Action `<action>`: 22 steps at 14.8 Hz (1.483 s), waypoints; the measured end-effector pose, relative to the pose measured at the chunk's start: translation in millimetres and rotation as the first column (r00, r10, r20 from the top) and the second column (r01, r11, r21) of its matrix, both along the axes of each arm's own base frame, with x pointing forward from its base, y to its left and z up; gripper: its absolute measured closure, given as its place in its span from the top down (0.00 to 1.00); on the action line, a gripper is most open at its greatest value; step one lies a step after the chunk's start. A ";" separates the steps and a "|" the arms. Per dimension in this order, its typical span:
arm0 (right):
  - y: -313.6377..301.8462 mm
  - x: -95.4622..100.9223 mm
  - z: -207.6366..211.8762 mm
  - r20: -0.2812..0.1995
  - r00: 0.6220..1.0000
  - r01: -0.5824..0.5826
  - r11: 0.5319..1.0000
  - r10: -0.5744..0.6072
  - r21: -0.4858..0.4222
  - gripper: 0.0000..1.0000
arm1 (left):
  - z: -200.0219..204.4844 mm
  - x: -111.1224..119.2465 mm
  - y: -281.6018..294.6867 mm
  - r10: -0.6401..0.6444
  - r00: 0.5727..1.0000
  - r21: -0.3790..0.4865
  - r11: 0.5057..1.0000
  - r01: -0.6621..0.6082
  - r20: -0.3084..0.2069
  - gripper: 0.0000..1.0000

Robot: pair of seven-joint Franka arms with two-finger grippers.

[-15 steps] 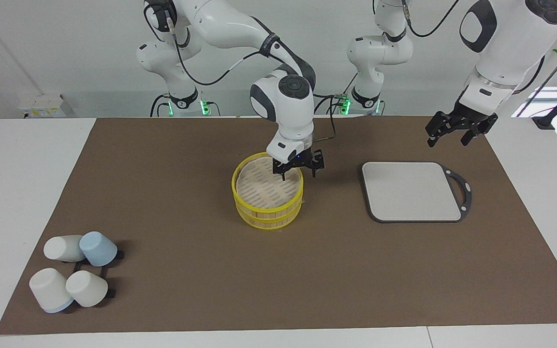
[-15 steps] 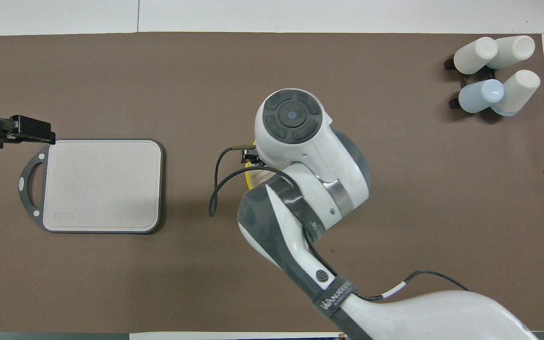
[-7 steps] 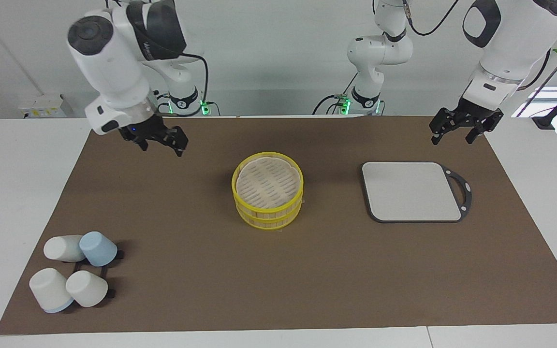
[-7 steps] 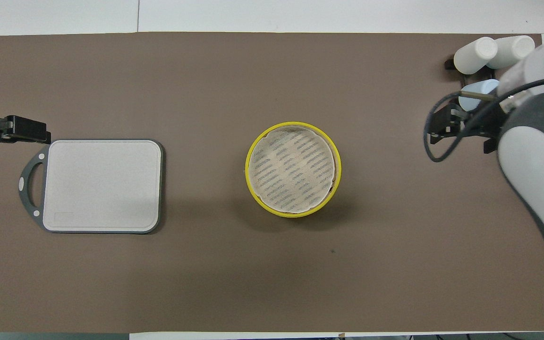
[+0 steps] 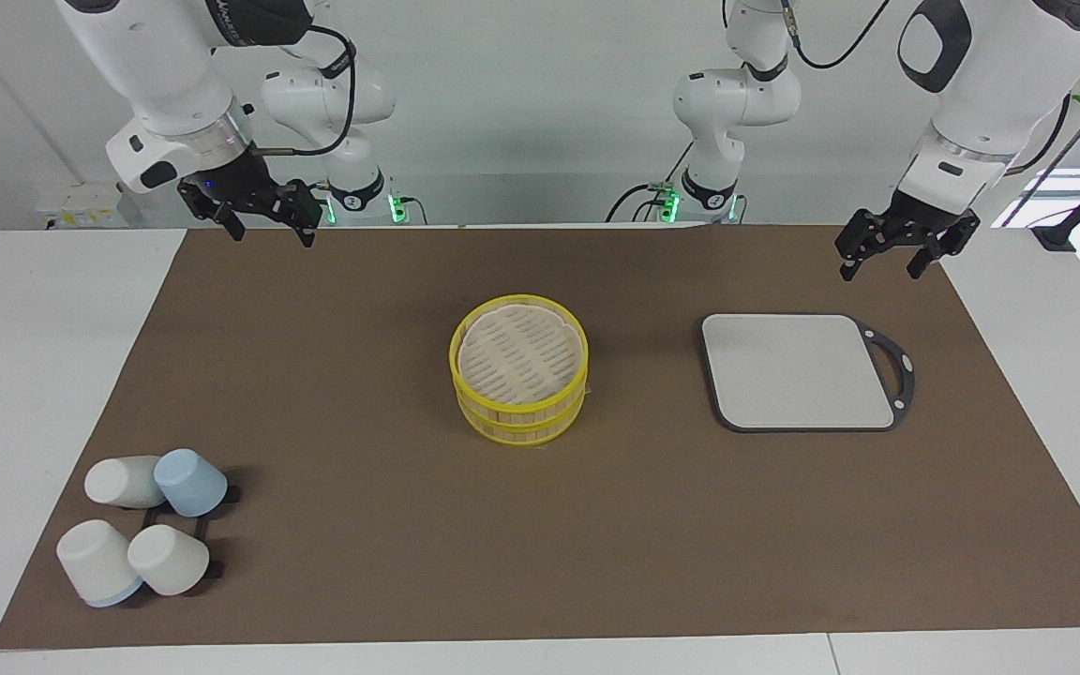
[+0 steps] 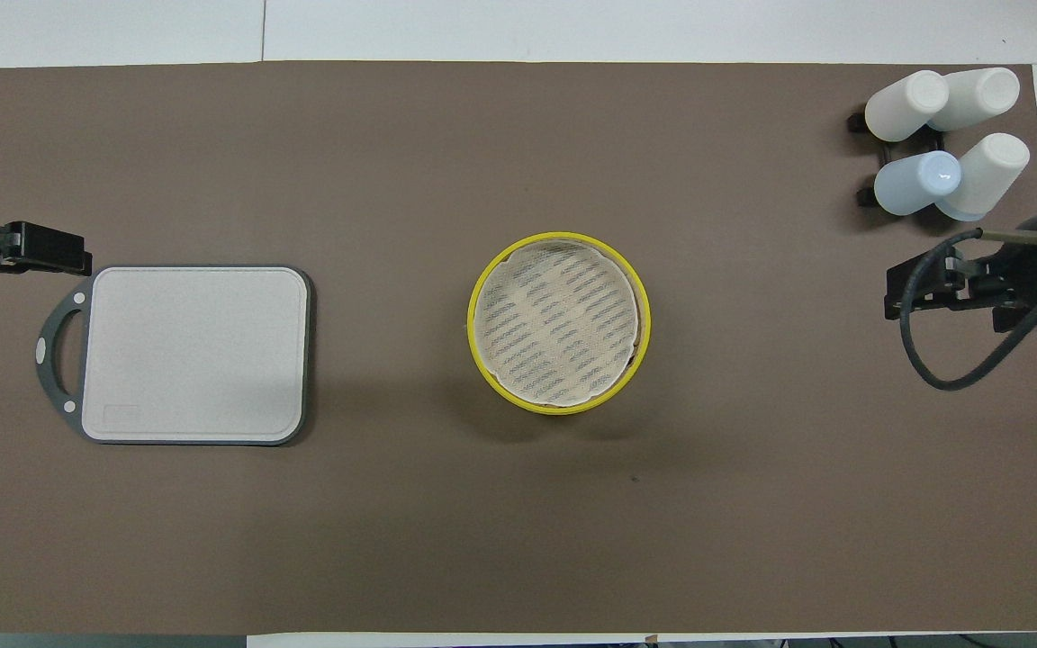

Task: Place bun in steamer

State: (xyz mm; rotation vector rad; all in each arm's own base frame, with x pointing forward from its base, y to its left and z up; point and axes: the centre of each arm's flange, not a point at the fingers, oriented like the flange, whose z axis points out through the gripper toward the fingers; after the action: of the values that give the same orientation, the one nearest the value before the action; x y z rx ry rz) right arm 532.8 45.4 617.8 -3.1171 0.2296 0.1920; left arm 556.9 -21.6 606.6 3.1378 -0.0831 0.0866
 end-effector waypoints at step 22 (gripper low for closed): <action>-32.6 13.1 -2.7 0.087 0.996 0.013 1.000 -0.012 -0.007 1.00 | 1.2 -11.0 2.4 0.003 0.999 0.002 1.000 -0.003 -0.049 1.00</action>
State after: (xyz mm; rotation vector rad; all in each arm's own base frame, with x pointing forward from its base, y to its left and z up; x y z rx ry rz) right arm 545.9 12.8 615.1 -3.1218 0.2487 0.0558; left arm 545.9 -19.2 607.8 3.1400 -0.0788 0.0103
